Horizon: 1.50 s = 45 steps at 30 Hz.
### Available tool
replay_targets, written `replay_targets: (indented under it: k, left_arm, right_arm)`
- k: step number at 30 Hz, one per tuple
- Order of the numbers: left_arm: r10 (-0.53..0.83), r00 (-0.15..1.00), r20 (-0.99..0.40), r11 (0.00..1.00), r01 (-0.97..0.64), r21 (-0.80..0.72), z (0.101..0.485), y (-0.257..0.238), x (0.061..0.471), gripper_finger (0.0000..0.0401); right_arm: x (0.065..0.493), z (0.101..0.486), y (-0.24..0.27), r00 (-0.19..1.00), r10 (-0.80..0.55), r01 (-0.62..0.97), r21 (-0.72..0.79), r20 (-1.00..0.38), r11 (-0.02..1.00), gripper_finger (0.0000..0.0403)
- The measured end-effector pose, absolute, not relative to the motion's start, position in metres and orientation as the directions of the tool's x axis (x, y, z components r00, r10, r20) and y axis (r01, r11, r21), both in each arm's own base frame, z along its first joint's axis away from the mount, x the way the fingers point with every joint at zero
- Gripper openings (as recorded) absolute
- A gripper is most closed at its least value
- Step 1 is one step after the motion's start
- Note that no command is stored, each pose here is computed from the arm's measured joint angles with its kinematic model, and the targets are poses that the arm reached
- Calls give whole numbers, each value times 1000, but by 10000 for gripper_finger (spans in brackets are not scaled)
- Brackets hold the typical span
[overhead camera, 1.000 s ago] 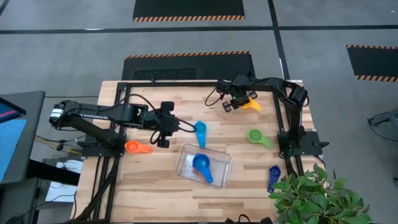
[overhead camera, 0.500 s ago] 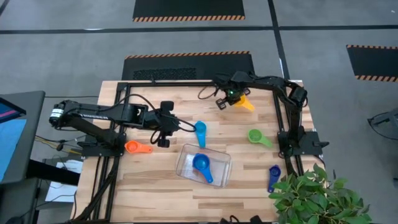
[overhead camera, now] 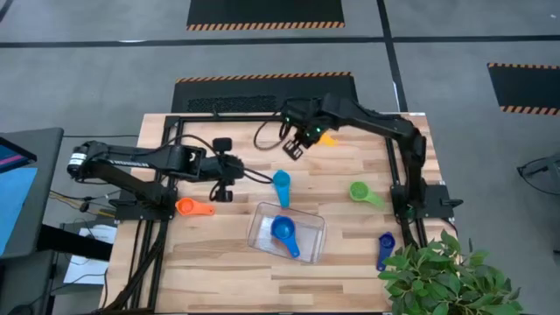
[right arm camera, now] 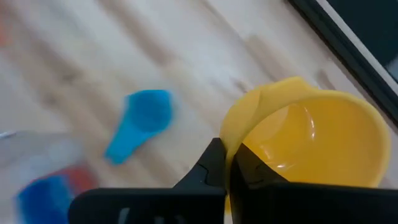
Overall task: Nest measuring cups in basket
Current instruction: Stack the yellow measuring cup on top of the light blue measuring cup into the transparent bin
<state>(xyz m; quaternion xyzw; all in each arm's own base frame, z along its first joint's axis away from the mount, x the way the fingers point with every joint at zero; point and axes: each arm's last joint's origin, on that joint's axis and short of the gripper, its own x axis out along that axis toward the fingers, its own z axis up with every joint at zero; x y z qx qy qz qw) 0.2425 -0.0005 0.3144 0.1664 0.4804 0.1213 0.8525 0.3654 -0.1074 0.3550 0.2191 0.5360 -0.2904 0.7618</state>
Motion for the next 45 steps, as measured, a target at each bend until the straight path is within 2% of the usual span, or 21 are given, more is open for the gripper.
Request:
replay_targets:
  k: [5, 9, 15, 19, 22, 27, 33, 42, 45]
  left_arm:
    - [305, 434, -848, 952, -128, 277, 322, -8, 208, 82]
    - [251, 382, -889, 953, -259, 157, 330, -23, 171, 71]
    - [156, 479, -864, 949, -316, -4, 344, -45, 137, 54]
    - [166, 523, -836, 931, -362, -42, 347, -52, 128, 46]
    - [185, 543, -819, 920, -389, -50, 348, -55, 126, 43]
    - [258, 548, -796, 882, -470, -37, 346, -56, 129, 42]
    - [345, 507, -790, 865, -498, 59, 342, -55, 132, 42]
    - [371, 465, -804, 895, -409, 177, 340, -53, 126, 42]
    - [382, 449, -808, 902, -371, 220, 340, -52, 125, 42]
  right_arm:
    - [365, 400, -39, 370, -214, 603, 58, -904, 796, 7]
    - [357, 414, 22, 418, -242, 566, 42, -875, 823, 7]
    - [349, 417, 98, 534, -217, 503, 101, -817, 858, 7]
    - [347, 423, 134, 643, -144, 438, 207, -753, 875, 7]
    - [350, 419, 150, 665, -112, 442, 269, -738, 855, 7]
    - [366, 406, 161, 673, -90, 535, 399, -735, 745, 7]
    - [406, 358, 168, 611, -72, 646, 444, -788, 621, 7]
    - [441, 317, 143, 535, -113, 807, 466, -837, 363, 6]
    - [446, 304, 143, 498, -73, 839, 458, -864, 293, 6]
